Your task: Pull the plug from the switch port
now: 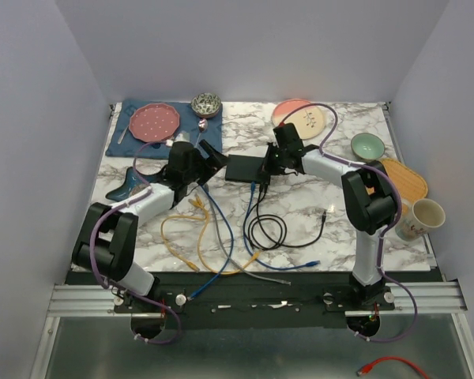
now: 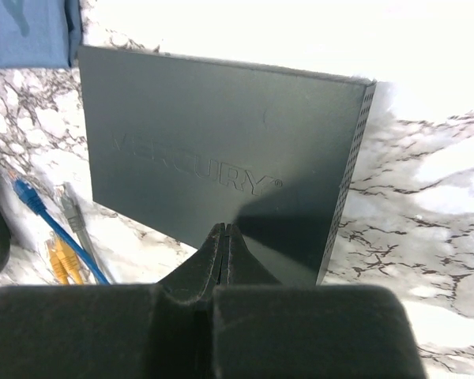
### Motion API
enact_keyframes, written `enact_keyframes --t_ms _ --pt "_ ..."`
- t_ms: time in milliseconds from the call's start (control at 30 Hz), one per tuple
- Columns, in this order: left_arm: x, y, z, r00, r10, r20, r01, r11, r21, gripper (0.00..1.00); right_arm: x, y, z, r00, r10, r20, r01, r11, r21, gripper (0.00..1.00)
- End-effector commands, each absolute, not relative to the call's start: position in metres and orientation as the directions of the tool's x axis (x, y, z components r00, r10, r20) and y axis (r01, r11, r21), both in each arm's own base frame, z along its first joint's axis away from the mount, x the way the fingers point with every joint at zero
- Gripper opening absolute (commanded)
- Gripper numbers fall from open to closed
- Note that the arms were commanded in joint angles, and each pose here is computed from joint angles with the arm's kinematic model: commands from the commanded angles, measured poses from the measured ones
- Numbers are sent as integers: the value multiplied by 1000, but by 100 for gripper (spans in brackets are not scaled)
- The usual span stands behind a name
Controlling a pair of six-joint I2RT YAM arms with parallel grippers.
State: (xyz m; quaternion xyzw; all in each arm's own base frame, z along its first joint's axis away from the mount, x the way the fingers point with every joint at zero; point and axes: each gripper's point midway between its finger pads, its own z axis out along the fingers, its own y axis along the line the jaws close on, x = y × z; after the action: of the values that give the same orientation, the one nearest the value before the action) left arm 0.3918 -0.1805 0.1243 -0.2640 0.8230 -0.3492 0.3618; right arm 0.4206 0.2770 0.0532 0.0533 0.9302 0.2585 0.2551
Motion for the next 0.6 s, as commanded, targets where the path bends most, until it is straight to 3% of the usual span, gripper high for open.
enact_keyframes --t_ms 0,133,300,567 --pt "384 -266 147 -715 -575 -398 35 538 -842 88 434 266 58 -850 246 -466 -7 879 477 1" --pt "370 -308 124 -779 -525 -343 51 491 -869 79 435 258 56 -851 254 -460 10 883 470 1" --pt "367 -314 83 -805 -534 -259 -30 473 -881 68 435 251 50 -856 260 -447 25 884 466 1" --pt "368 -312 66 -803 -544 -244 -60 481 -875 57 434 249 42 -864 261 -429 36 884 466 1"
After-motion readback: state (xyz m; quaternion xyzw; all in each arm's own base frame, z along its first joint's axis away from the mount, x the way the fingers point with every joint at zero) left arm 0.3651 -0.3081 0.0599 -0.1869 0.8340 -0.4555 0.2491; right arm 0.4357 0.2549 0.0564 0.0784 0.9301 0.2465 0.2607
